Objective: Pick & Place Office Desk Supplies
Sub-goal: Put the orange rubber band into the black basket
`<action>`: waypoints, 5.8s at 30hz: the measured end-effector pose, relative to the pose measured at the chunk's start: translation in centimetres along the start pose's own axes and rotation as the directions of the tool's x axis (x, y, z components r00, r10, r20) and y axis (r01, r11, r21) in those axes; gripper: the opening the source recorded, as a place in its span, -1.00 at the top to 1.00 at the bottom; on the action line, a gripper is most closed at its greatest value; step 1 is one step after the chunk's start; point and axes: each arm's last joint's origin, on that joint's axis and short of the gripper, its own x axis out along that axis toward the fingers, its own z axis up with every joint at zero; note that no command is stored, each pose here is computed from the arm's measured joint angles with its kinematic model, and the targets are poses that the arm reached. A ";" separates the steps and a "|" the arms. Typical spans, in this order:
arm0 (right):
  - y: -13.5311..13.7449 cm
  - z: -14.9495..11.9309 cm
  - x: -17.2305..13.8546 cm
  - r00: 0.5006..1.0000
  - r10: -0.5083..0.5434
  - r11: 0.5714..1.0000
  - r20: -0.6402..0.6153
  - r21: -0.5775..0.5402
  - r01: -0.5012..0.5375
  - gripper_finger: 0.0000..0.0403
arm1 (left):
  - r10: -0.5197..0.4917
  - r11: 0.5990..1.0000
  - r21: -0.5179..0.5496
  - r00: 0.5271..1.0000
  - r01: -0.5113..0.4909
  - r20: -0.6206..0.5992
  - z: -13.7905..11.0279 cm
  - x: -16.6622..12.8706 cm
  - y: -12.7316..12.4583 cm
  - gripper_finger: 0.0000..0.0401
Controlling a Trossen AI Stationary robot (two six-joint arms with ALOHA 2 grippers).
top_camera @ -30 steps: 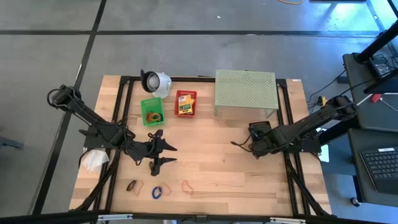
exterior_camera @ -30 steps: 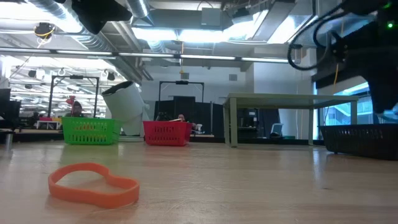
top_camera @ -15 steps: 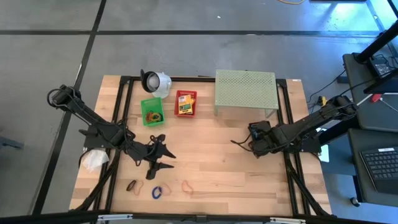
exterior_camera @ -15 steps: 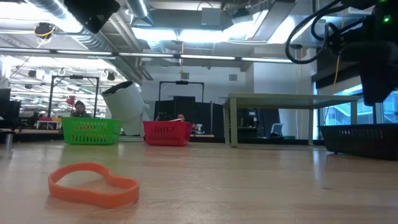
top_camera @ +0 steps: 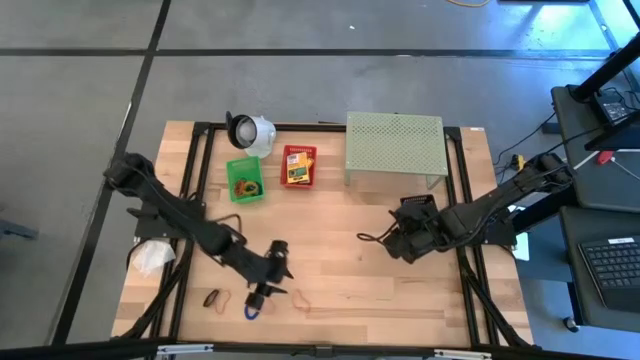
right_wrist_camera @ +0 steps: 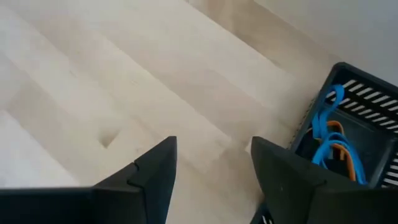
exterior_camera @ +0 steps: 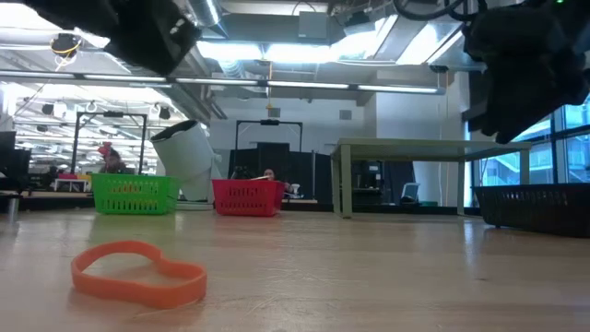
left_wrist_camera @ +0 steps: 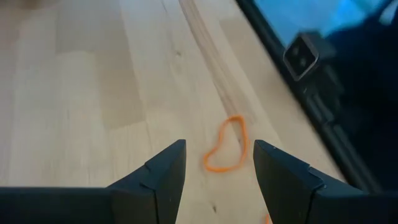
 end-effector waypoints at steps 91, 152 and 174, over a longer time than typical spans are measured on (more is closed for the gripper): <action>6.6 -0.1 -4.4 0.729 0.542 0.839 0.419 -0.325 -0.437 0.20 | 0.499 0.847 -0.063 0.749 -0.527 0.436 3.2 2.0 4.4 0.99; 13.2 0.6 1.7 0.661 0.506 0.717 0.555 -0.696 0.035 -0.10 | 0.284 0.959 -0.189 0.760 -0.213 0.584 2.6 1.7 6.2 0.99; 13.1 1.3 2.1 0.666 0.500 0.711 0.554 -0.701 0.050 0.97 | 0.249 0.968 -0.187 0.757 -0.169 0.604 2.8 1.6 6.0 0.98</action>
